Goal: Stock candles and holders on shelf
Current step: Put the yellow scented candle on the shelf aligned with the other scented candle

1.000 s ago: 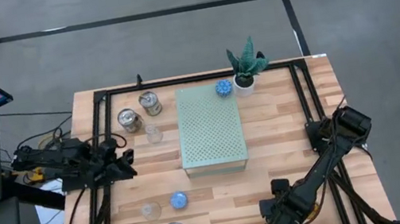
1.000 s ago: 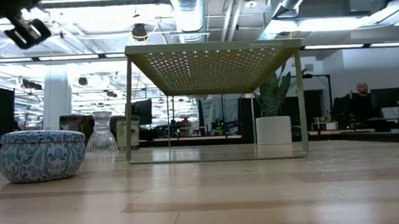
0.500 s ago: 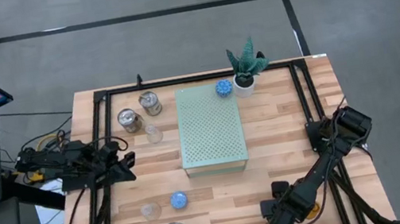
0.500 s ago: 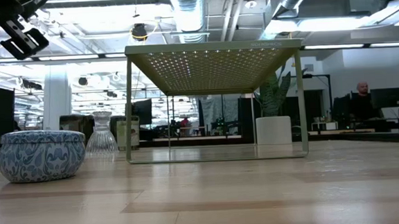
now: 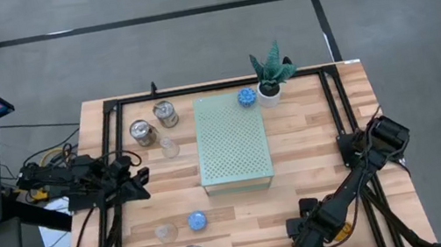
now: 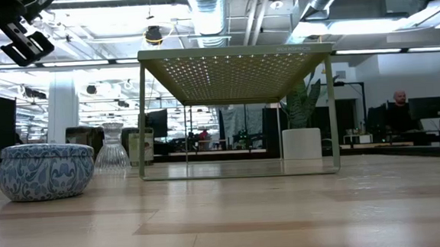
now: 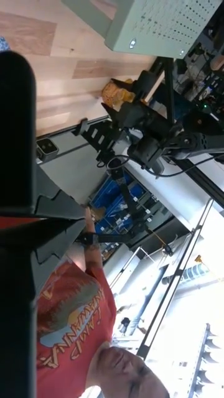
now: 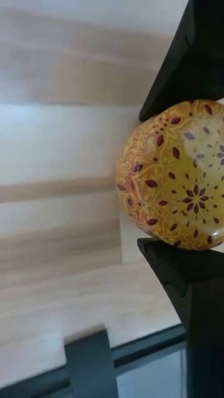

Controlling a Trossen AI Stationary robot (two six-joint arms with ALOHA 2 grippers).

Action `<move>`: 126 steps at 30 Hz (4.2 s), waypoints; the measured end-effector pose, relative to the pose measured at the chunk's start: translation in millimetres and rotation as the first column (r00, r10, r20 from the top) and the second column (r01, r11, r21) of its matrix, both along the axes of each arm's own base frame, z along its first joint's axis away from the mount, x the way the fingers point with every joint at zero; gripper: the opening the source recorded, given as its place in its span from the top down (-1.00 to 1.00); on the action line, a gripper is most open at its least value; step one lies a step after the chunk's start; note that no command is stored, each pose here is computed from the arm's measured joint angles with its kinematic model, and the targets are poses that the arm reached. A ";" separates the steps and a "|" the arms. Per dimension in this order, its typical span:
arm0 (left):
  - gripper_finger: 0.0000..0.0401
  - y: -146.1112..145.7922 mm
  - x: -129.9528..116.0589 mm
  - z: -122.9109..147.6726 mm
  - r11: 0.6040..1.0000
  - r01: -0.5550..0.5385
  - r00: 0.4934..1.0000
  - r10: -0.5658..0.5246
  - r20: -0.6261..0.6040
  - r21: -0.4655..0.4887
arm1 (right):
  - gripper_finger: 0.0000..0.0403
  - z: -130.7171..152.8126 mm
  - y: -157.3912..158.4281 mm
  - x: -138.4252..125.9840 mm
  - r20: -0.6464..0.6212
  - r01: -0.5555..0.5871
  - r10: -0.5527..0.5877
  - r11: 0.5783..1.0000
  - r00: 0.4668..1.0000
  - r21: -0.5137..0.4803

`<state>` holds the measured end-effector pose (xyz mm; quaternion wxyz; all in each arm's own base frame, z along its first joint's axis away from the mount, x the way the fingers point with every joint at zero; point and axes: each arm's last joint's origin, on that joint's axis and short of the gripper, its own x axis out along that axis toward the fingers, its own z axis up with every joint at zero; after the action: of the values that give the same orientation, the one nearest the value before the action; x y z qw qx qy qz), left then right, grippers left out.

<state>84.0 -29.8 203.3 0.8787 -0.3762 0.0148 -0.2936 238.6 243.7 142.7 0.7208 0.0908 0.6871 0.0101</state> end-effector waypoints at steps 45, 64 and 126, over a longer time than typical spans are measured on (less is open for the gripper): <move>0.97 -0.3 1.7 -0.8 0.999 -0.016 1.000 0.015 0.014 0.051 | -0.40 231.9 -349.7 125.3 0.543 0.202 -0.081 0.965 0.836 -0.167; 0.96 -0.2 1.7 -0.5 0.999 -0.020 1.000 0.019 0.017 0.050 | -0.41 168.2 -395.3 186.2 0.315 0.108 -0.023 0.961 0.949 -0.256; 0.95 0.2 2.0 -0.5 0.998 -0.035 0.999 0.034 0.019 0.050 | -0.49 159.3 -415.4 182.6 0.316 0.117 -0.021 0.951 0.949 -0.287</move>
<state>86.0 -29.7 202.8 0.8930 -0.3514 0.0078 -0.2813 421.2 -171.7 301.9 0.8246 0.0012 0.5557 -0.1065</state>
